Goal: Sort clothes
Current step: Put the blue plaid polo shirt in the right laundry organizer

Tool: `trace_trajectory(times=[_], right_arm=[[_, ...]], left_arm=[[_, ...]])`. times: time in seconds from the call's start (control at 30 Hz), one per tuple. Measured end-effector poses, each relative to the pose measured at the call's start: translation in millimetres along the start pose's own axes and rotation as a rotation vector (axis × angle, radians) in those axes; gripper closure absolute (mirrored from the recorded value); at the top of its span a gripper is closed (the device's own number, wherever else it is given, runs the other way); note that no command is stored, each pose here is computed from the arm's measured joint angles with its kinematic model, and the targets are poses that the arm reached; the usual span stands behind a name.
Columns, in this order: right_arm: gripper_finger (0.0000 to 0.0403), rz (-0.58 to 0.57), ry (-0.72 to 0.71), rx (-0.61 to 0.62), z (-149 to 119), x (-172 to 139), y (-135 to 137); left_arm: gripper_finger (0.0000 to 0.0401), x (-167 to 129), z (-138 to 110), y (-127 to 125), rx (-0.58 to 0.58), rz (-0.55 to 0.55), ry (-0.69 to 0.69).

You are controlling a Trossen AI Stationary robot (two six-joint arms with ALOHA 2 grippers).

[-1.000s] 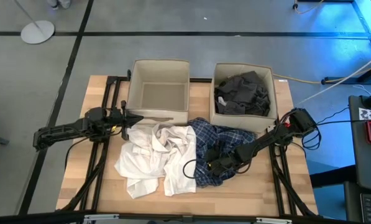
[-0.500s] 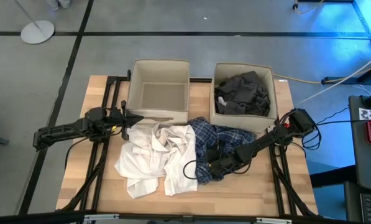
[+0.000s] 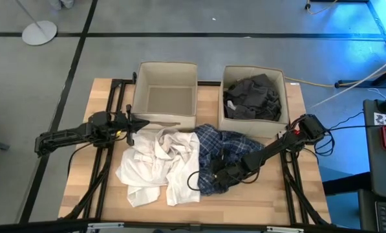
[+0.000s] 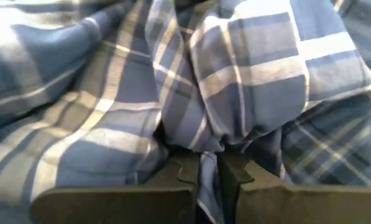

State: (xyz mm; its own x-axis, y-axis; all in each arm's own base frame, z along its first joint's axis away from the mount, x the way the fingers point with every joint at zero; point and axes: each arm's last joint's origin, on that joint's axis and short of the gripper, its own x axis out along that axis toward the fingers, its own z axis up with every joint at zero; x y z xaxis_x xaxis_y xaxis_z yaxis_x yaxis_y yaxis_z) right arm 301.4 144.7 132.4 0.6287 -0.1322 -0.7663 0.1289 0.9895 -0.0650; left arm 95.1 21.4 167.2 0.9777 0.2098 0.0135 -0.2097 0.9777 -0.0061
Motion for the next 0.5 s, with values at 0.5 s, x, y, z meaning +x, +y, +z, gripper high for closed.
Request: trace_trajectory(times=[0.5], right_arm=[[0.0385,-0.036,-0.333,0.032,57.8,-79.7,-15.7]], left_arm=[[0.0397,0.0,0.0,0.0,-0.018,0.000,0.000]])
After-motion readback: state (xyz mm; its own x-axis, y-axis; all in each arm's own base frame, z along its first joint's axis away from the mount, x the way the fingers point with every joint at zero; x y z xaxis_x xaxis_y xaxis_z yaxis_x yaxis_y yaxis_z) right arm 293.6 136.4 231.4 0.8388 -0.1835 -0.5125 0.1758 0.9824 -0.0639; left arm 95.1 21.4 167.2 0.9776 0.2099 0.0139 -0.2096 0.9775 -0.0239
